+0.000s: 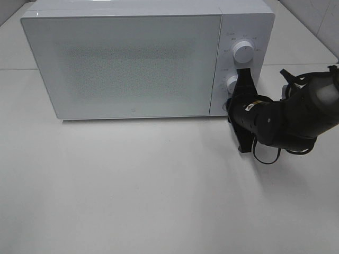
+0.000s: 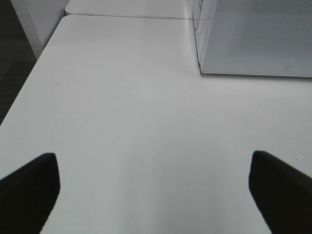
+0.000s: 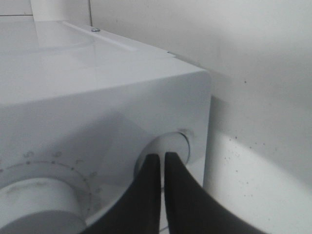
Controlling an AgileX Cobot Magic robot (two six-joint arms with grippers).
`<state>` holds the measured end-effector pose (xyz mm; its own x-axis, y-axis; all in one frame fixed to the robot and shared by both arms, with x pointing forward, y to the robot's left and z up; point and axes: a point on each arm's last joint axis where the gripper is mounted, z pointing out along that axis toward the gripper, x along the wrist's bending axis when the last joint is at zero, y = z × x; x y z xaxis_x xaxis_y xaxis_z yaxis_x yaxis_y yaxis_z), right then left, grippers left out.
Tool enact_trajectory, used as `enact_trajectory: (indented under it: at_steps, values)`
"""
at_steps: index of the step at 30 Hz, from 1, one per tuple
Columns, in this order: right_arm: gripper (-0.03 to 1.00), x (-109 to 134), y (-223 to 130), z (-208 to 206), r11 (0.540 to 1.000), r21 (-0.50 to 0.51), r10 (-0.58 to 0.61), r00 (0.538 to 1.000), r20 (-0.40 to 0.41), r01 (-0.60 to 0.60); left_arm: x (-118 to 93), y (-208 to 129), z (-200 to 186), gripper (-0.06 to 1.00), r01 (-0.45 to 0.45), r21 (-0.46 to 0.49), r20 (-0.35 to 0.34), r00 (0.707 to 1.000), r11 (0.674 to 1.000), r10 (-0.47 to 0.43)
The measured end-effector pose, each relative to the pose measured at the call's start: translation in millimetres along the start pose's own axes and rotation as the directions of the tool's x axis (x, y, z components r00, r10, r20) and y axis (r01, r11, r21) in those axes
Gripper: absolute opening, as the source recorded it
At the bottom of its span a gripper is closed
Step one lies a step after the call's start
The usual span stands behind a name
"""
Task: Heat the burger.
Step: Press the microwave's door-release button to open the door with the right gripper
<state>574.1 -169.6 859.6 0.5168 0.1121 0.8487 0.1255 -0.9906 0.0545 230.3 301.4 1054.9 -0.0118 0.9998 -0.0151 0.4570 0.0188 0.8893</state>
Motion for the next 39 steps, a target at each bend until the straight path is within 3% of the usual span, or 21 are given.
enact_trajectory:
  at_steps: [18, 39]
  values:
    - [0.00, 0.8, 1.2, 1.0, 0.997, -0.065, -0.049, 0.998, -0.030, 0.047, 0.0, 0.0, 0.0, 0.97, 0.000, 0.000, 0.000, 1.000, 1.000, 0.000]
    - [0.00, 9.8, -4.6, 14.9, 0.996, -0.090, 0.002, 1.000, -0.008, -0.003, 0.0, 0.0, 0.0, 0.97, 0.000, 0.000, 0.000, 1.000, 1.000, 0.000]
